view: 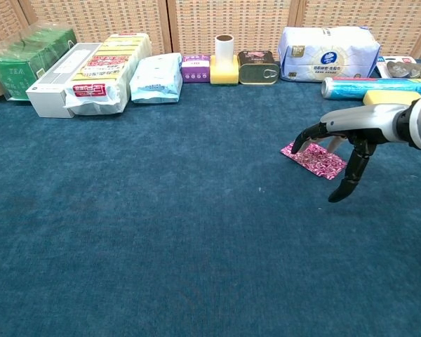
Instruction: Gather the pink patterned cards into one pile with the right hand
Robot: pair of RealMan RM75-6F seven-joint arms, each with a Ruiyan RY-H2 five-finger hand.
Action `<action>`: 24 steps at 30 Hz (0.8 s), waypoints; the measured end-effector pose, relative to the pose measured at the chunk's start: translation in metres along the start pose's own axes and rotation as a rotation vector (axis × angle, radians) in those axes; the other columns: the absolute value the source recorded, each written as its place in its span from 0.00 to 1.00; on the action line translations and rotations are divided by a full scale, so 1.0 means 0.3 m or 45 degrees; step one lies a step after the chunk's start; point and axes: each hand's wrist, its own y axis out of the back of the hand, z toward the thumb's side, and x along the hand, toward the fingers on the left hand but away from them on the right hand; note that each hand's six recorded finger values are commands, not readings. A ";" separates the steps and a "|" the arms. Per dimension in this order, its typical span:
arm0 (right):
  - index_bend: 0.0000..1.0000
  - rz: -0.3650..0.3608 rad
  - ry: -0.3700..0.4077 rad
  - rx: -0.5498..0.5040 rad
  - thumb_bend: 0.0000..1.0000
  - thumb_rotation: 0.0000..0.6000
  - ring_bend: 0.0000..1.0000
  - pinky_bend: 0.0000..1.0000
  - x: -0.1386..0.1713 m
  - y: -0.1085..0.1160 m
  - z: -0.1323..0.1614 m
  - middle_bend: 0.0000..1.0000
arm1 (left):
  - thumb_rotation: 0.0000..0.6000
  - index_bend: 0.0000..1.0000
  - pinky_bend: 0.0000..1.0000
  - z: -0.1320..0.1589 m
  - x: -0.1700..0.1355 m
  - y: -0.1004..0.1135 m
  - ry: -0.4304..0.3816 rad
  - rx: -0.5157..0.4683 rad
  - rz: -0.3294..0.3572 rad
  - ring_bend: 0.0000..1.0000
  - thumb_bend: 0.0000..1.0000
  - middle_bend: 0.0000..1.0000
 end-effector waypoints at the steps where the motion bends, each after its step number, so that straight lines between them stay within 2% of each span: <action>1: 0.15 0.003 -0.005 0.001 0.00 1.00 0.01 0.13 -0.003 -0.001 -0.005 0.11 | 1.00 0.00 0.04 0.000 -0.001 0.000 0.000 -0.001 0.001 0.00 0.07 0.00; 10: 0.15 0.040 -0.050 0.028 0.00 1.00 0.01 0.14 -0.005 -0.024 -0.044 0.13 | 1.00 0.00 0.04 0.000 0.001 -0.001 0.000 -0.004 -0.007 0.00 0.07 0.00; 24: 0.15 -0.039 -0.232 0.023 0.00 1.00 0.01 0.15 -0.009 0.039 -0.180 0.13 | 1.00 0.00 0.04 0.004 -0.001 -0.005 -0.005 -0.004 -0.014 0.00 0.07 0.00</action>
